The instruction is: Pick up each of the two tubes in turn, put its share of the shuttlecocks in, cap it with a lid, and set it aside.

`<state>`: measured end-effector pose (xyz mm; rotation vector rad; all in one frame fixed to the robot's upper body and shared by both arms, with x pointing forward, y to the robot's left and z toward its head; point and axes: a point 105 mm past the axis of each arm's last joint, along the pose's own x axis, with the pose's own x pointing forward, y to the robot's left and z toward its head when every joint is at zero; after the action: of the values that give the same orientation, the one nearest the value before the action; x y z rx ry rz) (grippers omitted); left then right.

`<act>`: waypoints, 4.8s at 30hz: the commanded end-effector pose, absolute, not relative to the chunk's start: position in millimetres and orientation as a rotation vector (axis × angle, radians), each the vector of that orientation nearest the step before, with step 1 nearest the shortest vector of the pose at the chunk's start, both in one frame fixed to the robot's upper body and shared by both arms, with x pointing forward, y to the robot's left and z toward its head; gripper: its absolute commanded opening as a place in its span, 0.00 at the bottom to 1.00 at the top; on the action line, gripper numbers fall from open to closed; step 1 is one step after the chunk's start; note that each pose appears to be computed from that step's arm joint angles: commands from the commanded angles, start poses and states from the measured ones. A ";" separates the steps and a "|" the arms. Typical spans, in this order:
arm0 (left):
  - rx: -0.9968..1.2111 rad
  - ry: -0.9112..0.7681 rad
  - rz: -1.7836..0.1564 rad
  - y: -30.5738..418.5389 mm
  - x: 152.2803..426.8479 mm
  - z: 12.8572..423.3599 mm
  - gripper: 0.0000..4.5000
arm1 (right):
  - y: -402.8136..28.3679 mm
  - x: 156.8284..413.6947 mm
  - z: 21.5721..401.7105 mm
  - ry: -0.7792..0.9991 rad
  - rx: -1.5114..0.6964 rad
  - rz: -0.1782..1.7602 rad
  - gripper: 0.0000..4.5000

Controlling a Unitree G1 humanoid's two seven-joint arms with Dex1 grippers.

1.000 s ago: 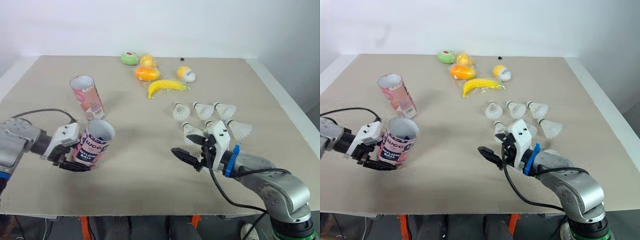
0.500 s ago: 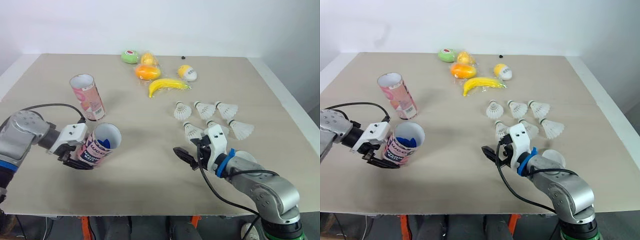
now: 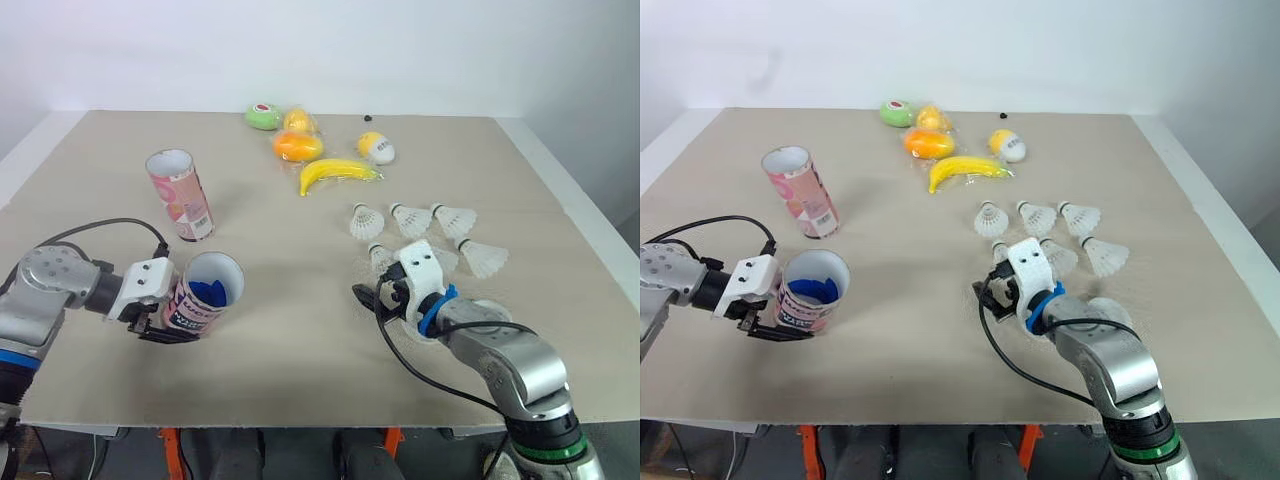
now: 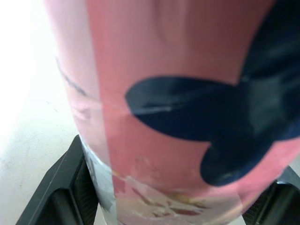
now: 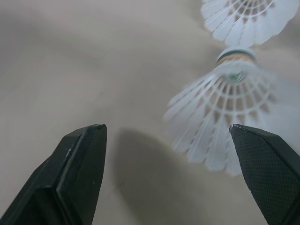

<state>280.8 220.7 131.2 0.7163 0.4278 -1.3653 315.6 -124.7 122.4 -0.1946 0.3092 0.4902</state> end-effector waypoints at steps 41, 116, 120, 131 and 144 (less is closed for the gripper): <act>0.680 0.565 -1.459 217.3 276.7 111.9 0.74 | -83.4 273.0 233.5 -0.225 -0.729 1.181 0.01; 0.660 0.551 -1.447 205.5 278.1 111.2 0.74 | -100.9 428.8 155.2 0.122 -0.345 0.472 0.76; 0.660 0.550 -1.444 205.7 277.6 111.0 0.74 | -97.1 432.4 154.2 0.123 -0.350 0.471 0.76; 0.657 0.553 -1.440 207.3 275.0 109.0 0.74 | -92.2 429.6 160.1 0.096 -0.368 0.492 0.00; 0.660 0.548 -1.448 205.8 275.3 107.0 0.74 | -55.2 375.8 238.6 -0.225 -0.452 0.838 0.00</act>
<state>284.3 214.5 127.1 0.6874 0.4942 -1.3775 396.2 -67.6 205.9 -0.4055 -0.0869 0.7299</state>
